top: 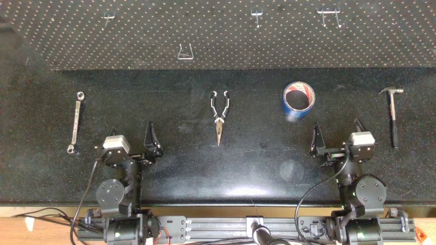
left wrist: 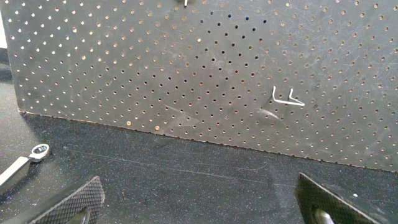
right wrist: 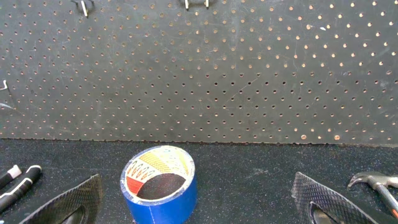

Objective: Place Tools Onto Pegboard

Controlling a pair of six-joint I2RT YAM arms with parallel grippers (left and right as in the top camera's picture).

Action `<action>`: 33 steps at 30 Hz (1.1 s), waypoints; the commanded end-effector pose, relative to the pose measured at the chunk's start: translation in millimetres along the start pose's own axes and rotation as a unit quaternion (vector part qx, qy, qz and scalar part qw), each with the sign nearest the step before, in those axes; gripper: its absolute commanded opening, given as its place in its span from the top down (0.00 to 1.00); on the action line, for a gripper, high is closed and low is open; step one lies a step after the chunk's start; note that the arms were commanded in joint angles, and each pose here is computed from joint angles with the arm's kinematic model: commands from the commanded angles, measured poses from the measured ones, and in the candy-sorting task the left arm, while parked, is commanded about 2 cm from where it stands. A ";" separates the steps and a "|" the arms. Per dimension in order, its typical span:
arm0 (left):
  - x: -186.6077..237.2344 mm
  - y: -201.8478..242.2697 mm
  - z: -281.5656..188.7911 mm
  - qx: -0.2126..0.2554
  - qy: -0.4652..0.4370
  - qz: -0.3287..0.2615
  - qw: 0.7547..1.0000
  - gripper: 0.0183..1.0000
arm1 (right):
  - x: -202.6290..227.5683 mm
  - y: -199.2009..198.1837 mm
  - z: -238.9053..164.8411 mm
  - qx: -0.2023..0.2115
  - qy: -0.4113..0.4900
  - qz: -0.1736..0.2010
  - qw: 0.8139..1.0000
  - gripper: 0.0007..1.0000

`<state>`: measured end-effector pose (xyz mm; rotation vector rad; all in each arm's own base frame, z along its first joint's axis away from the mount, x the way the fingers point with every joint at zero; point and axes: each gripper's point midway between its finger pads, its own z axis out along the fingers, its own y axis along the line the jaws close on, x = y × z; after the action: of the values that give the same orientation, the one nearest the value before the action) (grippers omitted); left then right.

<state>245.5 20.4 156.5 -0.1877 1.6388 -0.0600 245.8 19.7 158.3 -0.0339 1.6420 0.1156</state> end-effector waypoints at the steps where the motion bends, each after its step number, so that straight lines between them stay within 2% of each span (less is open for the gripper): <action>1: 2.0 2.0 0.0 -0.006 0.002 0.001 1.000 0.00 | 2.0 13.7 -0.4 -0.025 0.002 0.005 1.000 0.00; 20: 2.5 2.0 0.1 -0.006 0.003 0.001 1.000 0.00 | 2.0 13.7 -0.4 -0.025 0.002 0.005 1.000 0.00; 24: 6.5 2.9 3.2 -0.011 0.033 0.001 0.999 0.00 | 2.0 13.7 -0.4 -0.025 0.002 0.005 1.000 0.00; 26: 4.5 7.0 9.4 -0.026 0.074 0.040 0.996 0.00 | 2.0 13.7 -0.4 -0.025 0.002 0.005 1.000 0.00; 27: 3.1 9.5 12.0 -0.034 0.092 0.068 0.993 0.00 | 2.0 13.7 -0.4 -0.025 0.002 0.005 1.000 0.00; 28: 0.9 18.5 16.5 -0.055 0.139 0.132 0.980 0.00 | 2.0 13.7 -0.4 -0.025 0.002 0.005 1.000 0.00; 30: 0.4 26.6 19.5 -0.070 0.191 0.183 0.962 0.00 | 2.0 13.7 -0.4 -0.025 0.002 0.005 1.000 0.00; 31: 1.3 39.3 19.1 -0.093 0.253 0.227 0.936 0.00 | 2.0 13.7 -0.4 -0.025 0.002 0.005 1.000 0.00; 33: 1.8 57.2 14.5 -0.133 0.339 0.248 0.898 0.01 | 2.0 13.7 -0.4 -0.025 0.002 0.005 1.000 0.00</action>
<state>254.3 49.7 130.0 0.0115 2.2285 0.3097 244.3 33.4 157.6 -0.0759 1.6444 0.1582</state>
